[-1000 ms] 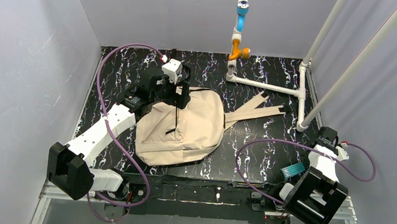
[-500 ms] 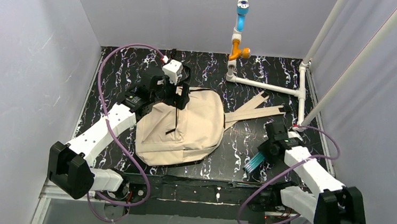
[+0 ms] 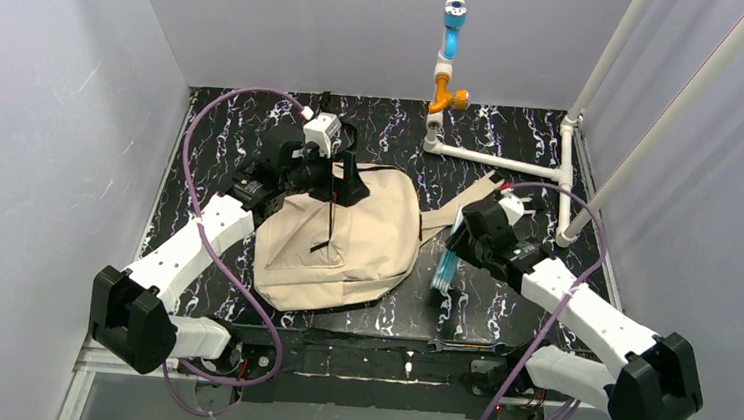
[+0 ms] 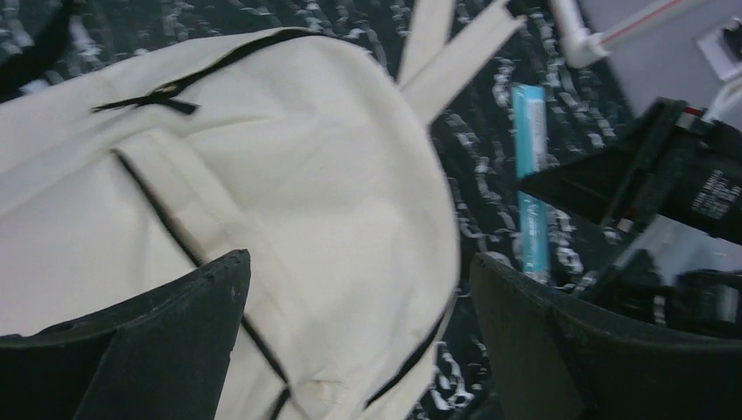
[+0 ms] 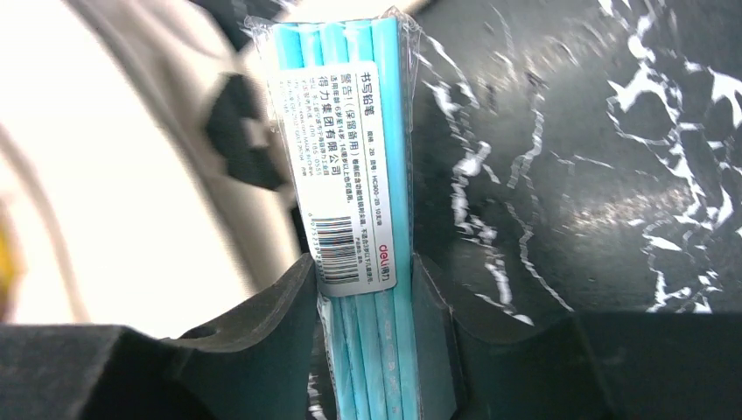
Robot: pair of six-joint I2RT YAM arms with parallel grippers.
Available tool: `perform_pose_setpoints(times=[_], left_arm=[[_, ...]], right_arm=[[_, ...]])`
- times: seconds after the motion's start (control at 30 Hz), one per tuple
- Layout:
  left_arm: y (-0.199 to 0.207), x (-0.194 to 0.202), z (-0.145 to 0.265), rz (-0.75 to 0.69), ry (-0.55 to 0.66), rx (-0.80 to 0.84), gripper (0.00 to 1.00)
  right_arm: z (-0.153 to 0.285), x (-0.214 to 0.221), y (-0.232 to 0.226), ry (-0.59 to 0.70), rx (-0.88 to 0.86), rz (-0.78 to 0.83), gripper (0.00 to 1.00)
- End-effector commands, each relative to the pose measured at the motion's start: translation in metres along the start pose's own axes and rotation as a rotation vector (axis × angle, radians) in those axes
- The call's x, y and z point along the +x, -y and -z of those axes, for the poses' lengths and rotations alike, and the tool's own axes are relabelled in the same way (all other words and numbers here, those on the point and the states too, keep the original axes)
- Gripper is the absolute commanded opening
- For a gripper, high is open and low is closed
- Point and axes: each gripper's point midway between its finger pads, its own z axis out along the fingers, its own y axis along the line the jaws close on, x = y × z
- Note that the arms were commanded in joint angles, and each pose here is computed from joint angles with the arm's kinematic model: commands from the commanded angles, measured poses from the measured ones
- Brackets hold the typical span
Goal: Pack the student bag
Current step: Pick up the stationery from the center of the board.
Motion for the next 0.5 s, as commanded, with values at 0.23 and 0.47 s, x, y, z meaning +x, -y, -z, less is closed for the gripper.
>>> perform_pose_setpoints(times=[0.23, 0.47], left_arm=[[0.131, 0.024, -0.023, 0.192, -0.086, 0.39, 0.9], [0.131, 0.046, -0.037, 0.2, -0.132, 0.358, 0.77]], right_arm=[[0.072, -0.083, -0.13, 0.052, -0.375, -0.179, 0.32], [0.073, -0.08, -0.163, -0.022, -0.475, -0.181, 0.32]])
